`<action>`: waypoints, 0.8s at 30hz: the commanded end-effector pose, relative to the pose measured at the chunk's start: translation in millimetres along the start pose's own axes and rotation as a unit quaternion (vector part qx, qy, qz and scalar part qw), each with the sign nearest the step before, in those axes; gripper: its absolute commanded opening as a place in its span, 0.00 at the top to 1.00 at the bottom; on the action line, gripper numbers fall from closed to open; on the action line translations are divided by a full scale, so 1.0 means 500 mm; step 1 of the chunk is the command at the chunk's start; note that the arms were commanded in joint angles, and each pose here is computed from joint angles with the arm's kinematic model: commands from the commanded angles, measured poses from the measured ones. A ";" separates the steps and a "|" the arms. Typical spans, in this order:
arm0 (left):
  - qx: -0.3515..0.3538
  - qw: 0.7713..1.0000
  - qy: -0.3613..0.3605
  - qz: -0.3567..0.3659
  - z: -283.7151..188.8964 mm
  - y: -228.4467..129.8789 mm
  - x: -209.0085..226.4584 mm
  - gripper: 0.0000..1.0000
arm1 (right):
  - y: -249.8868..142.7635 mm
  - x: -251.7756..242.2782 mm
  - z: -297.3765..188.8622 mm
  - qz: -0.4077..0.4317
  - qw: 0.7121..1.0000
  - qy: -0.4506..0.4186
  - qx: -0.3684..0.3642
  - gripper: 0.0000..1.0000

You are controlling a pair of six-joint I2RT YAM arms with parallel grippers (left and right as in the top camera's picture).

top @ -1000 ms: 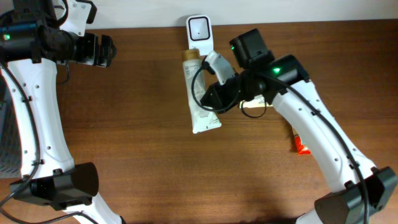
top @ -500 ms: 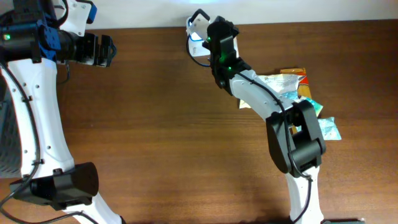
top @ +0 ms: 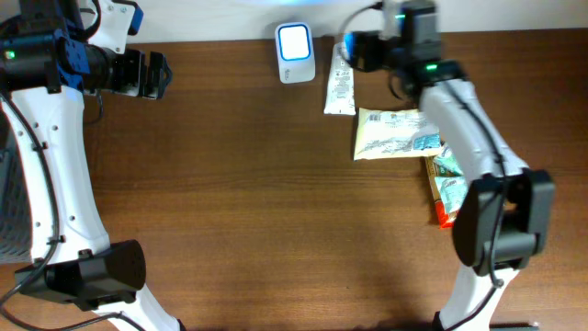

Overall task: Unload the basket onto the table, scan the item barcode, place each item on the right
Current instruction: 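Hold white tube in front of white scanner with right gripper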

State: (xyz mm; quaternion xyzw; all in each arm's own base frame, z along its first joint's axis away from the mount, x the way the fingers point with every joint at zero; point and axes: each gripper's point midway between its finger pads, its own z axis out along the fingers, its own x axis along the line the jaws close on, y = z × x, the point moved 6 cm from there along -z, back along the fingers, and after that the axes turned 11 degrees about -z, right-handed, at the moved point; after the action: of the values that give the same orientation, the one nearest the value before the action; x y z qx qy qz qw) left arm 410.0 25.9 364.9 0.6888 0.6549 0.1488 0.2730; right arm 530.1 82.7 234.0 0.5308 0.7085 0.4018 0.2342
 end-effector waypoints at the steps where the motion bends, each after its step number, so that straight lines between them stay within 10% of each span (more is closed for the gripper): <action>1: -0.004 1.000 -0.001 0.008 -0.006 0.001 -0.001 0.01 | -0.075 0.026 -0.023 0.073 0.983 0.139 0.091 0.02; 5: -0.004 1.000 -0.001 0.008 -0.006 0.001 -0.001 0.01 | -0.113 0.031 -0.038 0.079 0.976 0.141 0.146 0.02; 12: -0.004 1.000 -0.001 0.008 -0.006 0.001 -0.001 0.01 | 0.062 -0.004 -0.109 0.022 0.992 -0.002 0.126 0.06; 24: -0.004 1.000 -0.001 0.008 -0.006 0.001 -0.001 0.01 | -0.184 -0.012 0.277 0.077 0.979 -0.006 0.189 0.31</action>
State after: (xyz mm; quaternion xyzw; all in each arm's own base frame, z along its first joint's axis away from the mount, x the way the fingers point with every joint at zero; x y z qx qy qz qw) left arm 410.1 25.9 364.8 0.6887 0.6551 0.1486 0.2729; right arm 582.1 113.8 116.3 0.5940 0.7395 0.2947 0.1161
